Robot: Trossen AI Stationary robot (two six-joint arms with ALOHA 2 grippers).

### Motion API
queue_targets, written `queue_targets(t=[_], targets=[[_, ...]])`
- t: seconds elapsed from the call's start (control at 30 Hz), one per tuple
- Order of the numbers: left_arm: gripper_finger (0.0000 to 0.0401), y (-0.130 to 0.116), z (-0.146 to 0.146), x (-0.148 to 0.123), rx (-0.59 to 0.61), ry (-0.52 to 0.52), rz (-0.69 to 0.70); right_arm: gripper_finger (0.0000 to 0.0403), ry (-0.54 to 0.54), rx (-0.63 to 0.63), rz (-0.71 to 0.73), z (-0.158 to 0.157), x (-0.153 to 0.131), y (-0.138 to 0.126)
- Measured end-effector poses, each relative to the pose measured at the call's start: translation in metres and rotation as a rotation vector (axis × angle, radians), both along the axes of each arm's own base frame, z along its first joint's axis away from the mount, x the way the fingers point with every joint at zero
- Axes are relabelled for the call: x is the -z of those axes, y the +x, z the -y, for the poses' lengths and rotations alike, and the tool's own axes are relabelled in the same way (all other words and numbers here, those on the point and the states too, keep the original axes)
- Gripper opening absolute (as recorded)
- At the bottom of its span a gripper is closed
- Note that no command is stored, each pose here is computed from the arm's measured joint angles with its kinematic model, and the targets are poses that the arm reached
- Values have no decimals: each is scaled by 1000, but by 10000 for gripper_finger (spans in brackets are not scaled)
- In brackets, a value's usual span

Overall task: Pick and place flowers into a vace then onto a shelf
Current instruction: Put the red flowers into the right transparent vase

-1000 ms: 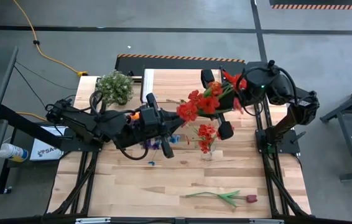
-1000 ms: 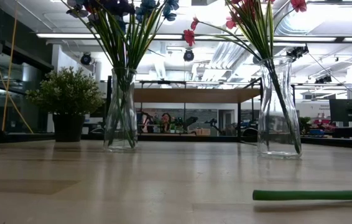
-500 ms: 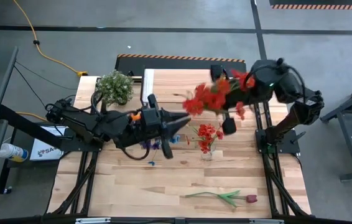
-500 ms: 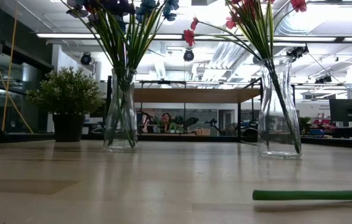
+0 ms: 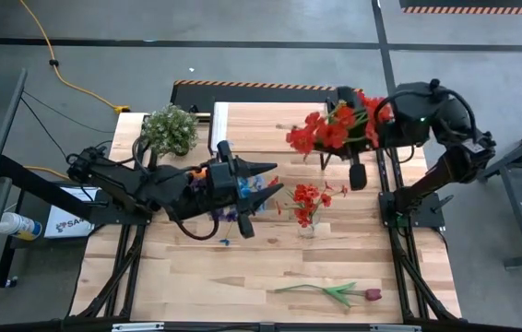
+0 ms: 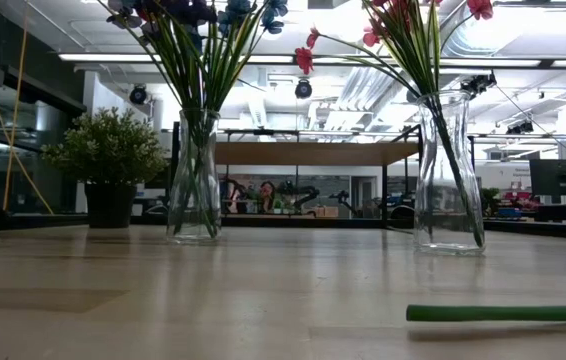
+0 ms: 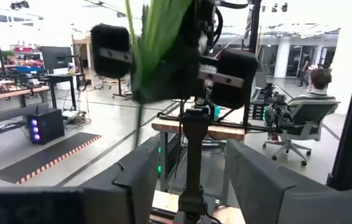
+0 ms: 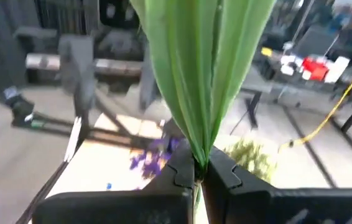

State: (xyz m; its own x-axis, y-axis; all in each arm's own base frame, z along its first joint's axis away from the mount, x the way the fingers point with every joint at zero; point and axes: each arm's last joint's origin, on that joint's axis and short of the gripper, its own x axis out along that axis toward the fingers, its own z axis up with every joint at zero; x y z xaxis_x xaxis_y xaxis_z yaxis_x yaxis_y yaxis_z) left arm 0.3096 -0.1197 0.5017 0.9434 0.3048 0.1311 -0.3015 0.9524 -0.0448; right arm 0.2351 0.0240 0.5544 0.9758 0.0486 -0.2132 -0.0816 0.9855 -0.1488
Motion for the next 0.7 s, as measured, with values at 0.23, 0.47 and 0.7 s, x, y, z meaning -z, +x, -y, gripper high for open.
queue_targets(t=[0.23, 0.47, 0.7], targets=[[239, -1, 2, 2, -7, 8, -23, 0, 79, -1, -123, -4, 6, -26], [234, -6, 6, 3, -22, 9, -51, 0, 127, 91, -128, -12, 0, -77], [232, -17, 9, -2, -22, -2, -43, 0, 187, 187, -82, -11, -4, -138]])
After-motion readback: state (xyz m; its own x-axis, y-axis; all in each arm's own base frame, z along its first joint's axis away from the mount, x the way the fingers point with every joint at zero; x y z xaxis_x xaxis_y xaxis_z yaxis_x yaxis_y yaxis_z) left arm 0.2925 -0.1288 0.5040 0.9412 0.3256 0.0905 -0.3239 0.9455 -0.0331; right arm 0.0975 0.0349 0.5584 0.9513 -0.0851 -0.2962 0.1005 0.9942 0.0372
